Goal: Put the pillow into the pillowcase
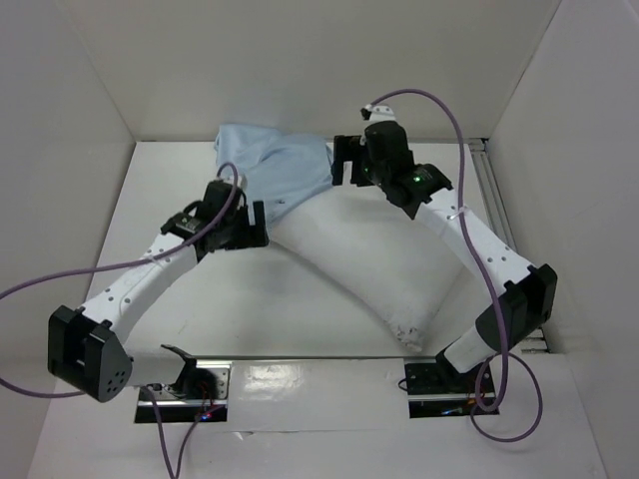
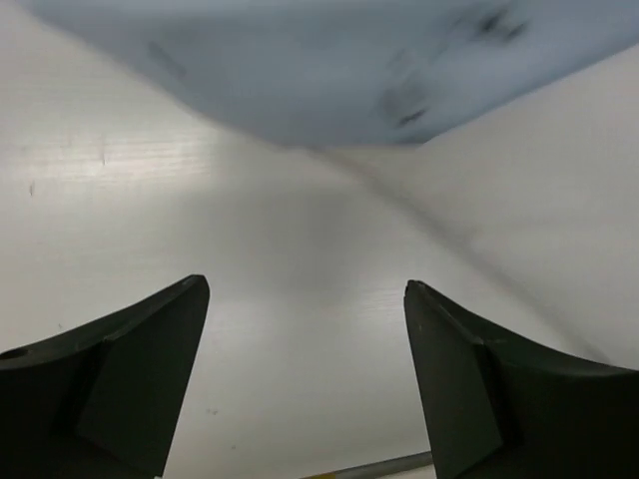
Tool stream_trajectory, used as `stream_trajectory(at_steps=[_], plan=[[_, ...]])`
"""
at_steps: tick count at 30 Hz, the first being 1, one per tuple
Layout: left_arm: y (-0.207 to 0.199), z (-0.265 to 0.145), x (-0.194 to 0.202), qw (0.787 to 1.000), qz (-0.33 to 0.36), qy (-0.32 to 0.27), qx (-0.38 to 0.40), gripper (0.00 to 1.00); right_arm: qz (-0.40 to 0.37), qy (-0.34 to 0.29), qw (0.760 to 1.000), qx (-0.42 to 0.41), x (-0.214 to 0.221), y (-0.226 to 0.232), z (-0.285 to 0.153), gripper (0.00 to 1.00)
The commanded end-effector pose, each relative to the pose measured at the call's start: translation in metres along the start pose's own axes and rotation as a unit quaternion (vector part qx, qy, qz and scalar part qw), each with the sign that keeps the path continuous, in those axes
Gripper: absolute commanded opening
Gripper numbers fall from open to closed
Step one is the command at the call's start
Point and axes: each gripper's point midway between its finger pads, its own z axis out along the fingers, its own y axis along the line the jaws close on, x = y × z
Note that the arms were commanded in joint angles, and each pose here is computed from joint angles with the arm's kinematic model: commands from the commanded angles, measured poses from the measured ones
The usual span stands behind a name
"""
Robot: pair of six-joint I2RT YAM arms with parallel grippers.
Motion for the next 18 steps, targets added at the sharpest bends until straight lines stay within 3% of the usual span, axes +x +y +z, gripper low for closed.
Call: stream_trajectory(at_steps=[1,5,10,18], plan=[[0.012,0.013,0.005,0.996,-0.05,-0.069,0.004,0.94,-0.035,0.023,0.999,-0.015,0.013,0.019,0.001,1.0],[0.042,0.042,0.035,0.994,-0.077,-0.064,-0.03,0.94,-0.04,0.044,0.998,-0.024,0.026,0.024,0.007,1.0],[0.06,0.085,0.044,0.993,-0.094,-0.059,-0.048,0.91,-0.044,0.064,0.997,-0.027,0.039,0.023,0.008,1.0],[0.052,0.133,0.008,0.992,-0.08,-0.091,-0.041,0.87,-0.065,0.123,0.99,-0.021,0.076,0.01,-0.006,1.0]])
